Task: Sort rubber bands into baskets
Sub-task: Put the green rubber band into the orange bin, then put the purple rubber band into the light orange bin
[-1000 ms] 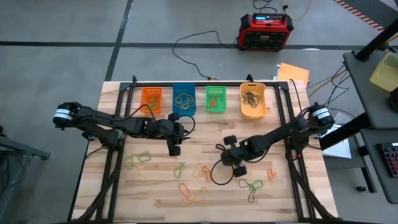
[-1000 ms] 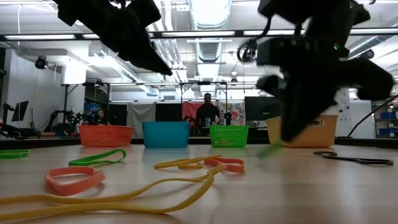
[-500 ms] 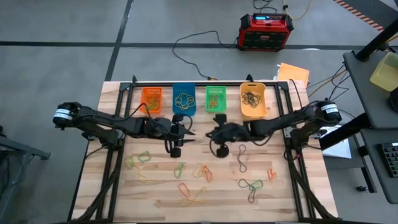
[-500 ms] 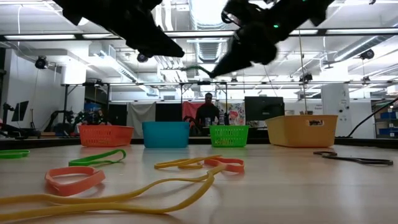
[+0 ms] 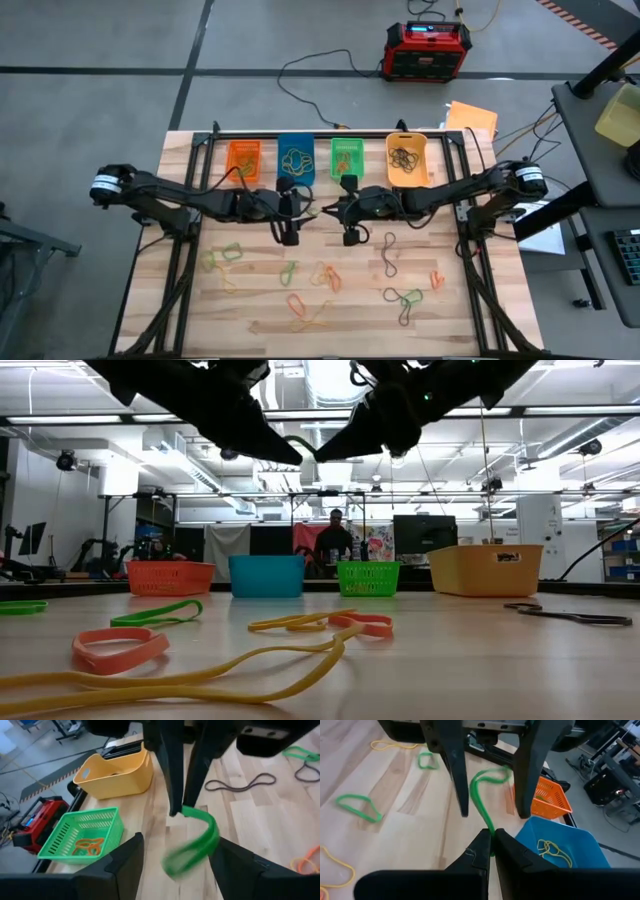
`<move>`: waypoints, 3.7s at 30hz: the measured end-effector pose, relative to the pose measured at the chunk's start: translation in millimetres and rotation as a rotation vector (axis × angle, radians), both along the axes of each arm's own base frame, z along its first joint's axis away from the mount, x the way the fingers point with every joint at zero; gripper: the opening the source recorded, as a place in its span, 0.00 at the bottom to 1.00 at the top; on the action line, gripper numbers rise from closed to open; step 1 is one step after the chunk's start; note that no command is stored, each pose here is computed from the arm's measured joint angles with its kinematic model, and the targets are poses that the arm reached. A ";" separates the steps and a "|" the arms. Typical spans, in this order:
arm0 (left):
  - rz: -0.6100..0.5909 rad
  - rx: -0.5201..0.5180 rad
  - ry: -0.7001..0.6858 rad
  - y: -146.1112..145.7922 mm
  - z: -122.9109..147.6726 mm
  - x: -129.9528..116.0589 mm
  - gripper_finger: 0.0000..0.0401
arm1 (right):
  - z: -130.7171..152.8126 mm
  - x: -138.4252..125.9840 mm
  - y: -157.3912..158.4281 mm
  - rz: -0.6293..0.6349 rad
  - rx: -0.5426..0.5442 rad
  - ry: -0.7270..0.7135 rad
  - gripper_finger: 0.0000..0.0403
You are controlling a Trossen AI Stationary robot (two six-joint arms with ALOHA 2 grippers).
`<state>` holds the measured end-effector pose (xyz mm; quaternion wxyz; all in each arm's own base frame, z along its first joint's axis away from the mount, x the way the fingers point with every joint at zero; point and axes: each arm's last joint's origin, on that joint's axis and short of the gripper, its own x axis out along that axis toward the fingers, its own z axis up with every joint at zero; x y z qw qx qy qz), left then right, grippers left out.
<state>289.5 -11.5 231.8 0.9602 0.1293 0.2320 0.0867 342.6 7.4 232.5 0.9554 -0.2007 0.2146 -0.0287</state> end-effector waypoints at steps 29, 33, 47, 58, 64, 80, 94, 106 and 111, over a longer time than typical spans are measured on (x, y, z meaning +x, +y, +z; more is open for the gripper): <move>-0.020 0.036 -0.019 -0.4 -0.6 4.0 0.00 | 0.0 0.0 -0.3 -0.016 0.030 -0.005 0.03; 0.004 0.046 -0.026 0.5 1.3 3.0 0.00 | -0.1 -0.1 -0.5 -0.036 0.062 -0.010 0.03; 0.094 0.072 -0.019 17.3 6.5 -2.2 0.00 | 17.7 5.9 -3.4 -0.069 0.119 -0.052 0.19; 0.279 0.145 0.067 41.2 7.0 -14.5 0.00 | 21.5 6.2 -14.1 -0.198 0.081 -0.058 0.52; 0.745 0.195 0.304 93.4 1.4 -58.6 0.00 | 19.6 5.1 -18.8 -0.235 0.088 -0.042 0.56; 1.101 -0.169 0.639 184.3 -36.6 -130.6 0.00 | 17.0 3.9 -21.4 -0.254 0.108 -0.022 0.57; 1.104 -0.179 0.633 183.9 -37.0 -130.0 0.02 | 14.2 2.6 -25.7 -0.277 0.129 -0.014 0.57; 1.107 -0.198 0.619 183.6 -37.0 -129.7 0.25 | 13.1 2.1 -25.7 -0.281 0.134 -0.008 0.57; 1.111 -0.210 0.567 175.3 -30.6 -126.8 0.29 | 9.7 0.3 -25.6 -0.298 0.161 0.024 0.57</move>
